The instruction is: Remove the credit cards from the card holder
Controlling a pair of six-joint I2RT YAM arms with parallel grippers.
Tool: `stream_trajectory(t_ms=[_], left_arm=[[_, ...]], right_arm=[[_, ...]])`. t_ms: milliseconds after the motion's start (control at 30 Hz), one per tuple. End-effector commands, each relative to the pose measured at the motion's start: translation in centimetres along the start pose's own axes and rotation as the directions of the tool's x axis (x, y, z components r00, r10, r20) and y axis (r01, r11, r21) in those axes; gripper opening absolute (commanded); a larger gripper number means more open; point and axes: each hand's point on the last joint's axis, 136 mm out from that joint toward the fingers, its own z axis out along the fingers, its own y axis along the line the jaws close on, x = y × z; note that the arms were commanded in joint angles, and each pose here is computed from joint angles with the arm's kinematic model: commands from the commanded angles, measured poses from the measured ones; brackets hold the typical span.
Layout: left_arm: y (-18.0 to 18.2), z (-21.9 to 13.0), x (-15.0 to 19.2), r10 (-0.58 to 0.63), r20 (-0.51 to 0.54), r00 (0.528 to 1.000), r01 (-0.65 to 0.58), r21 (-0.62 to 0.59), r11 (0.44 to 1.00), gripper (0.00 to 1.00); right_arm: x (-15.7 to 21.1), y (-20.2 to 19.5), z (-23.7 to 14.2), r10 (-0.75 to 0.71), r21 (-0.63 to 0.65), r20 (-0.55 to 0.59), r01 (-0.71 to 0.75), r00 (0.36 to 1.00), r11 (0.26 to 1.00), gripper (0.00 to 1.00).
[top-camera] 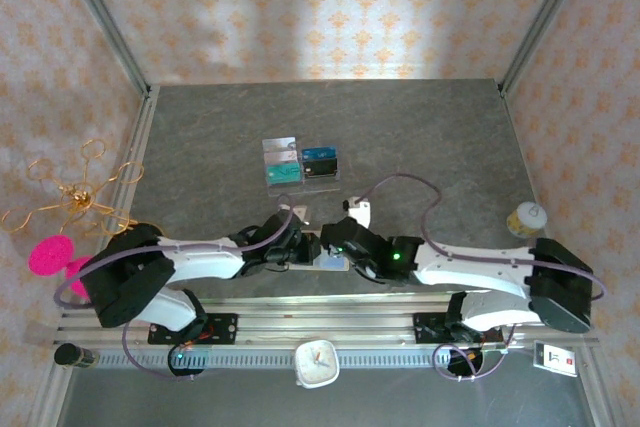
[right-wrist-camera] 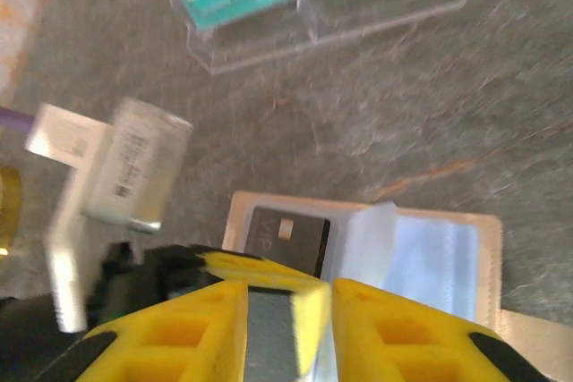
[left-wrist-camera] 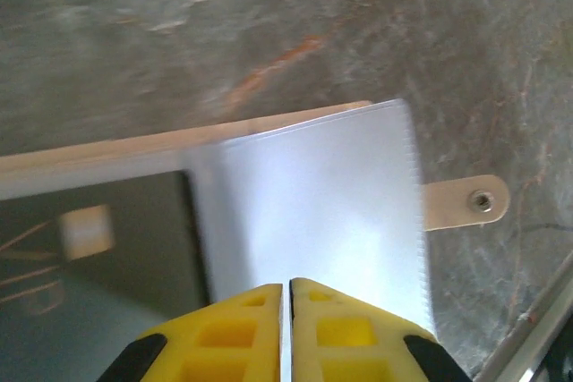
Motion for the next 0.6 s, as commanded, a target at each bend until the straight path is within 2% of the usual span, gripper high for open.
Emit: stream_trajectory(t_ms=[0, 133, 200, 300, 400, 467, 567], left_arm=[[-2.0, 1.3, -0.1, 0.042, -0.022, 0.999, -0.041, 0.045, 0.998, 0.13], [-2.0, 1.8, 0.5, 0.016, -0.044, 0.999, -0.014, 0.060, 0.998, 0.13], [-2.3, 0.5, -0.4, 0.001, 0.008, 1.000, -0.002, 0.067, 0.998, 0.13], [-1.6, -2.8, -2.3, -0.027, 0.141, 0.990, 0.021, 0.046, 0.999, 0.18], [0.9, -5.7, -3.4, -0.063, 0.237, 0.969, 0.065, 0.000, 0.998, 0.25], [3.3, -6.7, -3.4, -0.094, 0.256, 0.962, 0.104, -0.027, 0.994, 0.26], [4.8, -7.0, -3.1, -0.129, 0.259, 0.957, 0.136, -0.012, 0.991, 0.26]], right_arm=[[-0.3, -3.9, -0.6, -0.024, 0.136, 0.053, 0.016, 0.998, 0.991, 0.30], [-0.3, -4.4, -1.2, 0.008, 0.100, 0.052, -0.013, 0.999, 0.995, 0.27], [-0.1, -3.9, -1.1, 0.006, 0.056, 0.033, -0.008, 0.999, 0.998, 0.26], [0.4, -2.5, -0.4, -0.020, -0.026, -0.023, 0.019, 1.000, 0.999, 0.25], [0.8, -0.5, 0.3, -0.057, -0.107, -0.064, 0.050, 0.996, 0.993, 0.24], [1.9, 1.3, 1.2, -0.103, -0.181, -0.128, 0.079, 0.986, 0.980, 0.24], [4.0, 3.5, 2.8, -0.163, -0.259, -0.233, 0.100, 0.959, 0.961, 0.27]])
